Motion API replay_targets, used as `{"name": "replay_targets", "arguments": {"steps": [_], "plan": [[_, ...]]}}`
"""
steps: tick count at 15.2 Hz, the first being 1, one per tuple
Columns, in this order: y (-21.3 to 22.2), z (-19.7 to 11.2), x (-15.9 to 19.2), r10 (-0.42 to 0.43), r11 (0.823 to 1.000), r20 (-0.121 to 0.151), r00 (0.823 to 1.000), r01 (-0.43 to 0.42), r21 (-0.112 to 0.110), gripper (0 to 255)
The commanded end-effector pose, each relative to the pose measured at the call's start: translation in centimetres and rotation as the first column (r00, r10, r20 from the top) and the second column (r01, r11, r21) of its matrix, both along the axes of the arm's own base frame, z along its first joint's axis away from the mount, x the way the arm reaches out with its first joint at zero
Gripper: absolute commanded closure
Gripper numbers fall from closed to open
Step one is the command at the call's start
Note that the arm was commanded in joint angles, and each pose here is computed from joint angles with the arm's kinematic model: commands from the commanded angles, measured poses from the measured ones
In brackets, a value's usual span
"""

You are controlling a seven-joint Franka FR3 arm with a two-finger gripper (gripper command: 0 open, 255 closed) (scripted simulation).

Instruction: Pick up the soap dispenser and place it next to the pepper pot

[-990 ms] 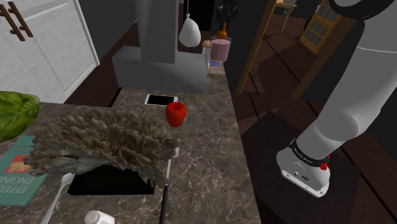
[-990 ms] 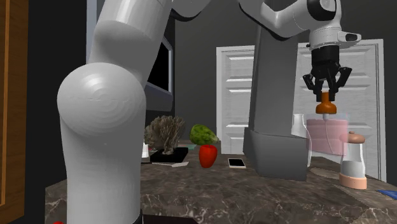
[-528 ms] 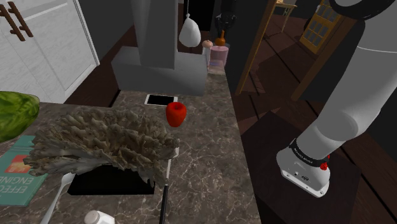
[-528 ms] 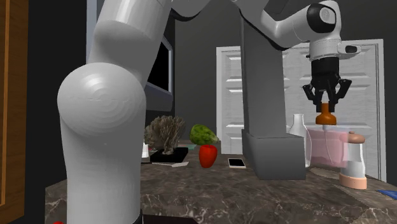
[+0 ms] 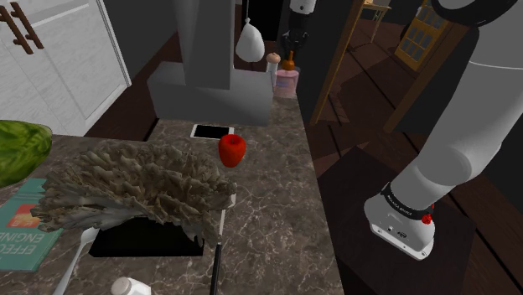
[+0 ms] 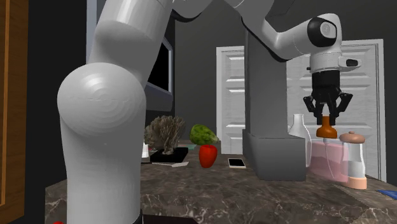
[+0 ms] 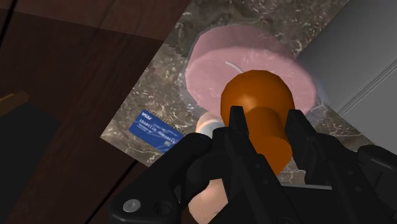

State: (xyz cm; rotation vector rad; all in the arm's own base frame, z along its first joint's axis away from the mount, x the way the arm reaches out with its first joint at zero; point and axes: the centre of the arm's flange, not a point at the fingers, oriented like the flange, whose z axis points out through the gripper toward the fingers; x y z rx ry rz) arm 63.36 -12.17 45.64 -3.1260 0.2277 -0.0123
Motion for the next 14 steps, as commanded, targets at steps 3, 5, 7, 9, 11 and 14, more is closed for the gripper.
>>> {"name": "replay_targets", "arguments": {"steps": [3, 5, 7, 9, 11, 14], "plan": [[0.0, -2.1, 0.0, 0.0, 1.0, 0.001, 1.0, 0.0, 0.0, 255], [0.0, -3.1, 0.0, 0.0, 1.0, 0.001, 1.0, 0.0, 0.0, 255], [0.0, -3.3, 0.0, 0.0, 1.0, 0.001, 1.0, 0.0, 0.0, 255], [0.0, -3.3, 0.0, 0.0, 1.0, 0.001, 1.0, 0.0, 0.0, 255], [0.0, -3.3, 0.0, 0.0, 1.0, 0.001, 1.0, 0.0, 0.0, 255], [0.0, -3.3, 0.0, 0.0, 1.0, 0.001, 1.0, 0.0, 0.0, 0]]}}
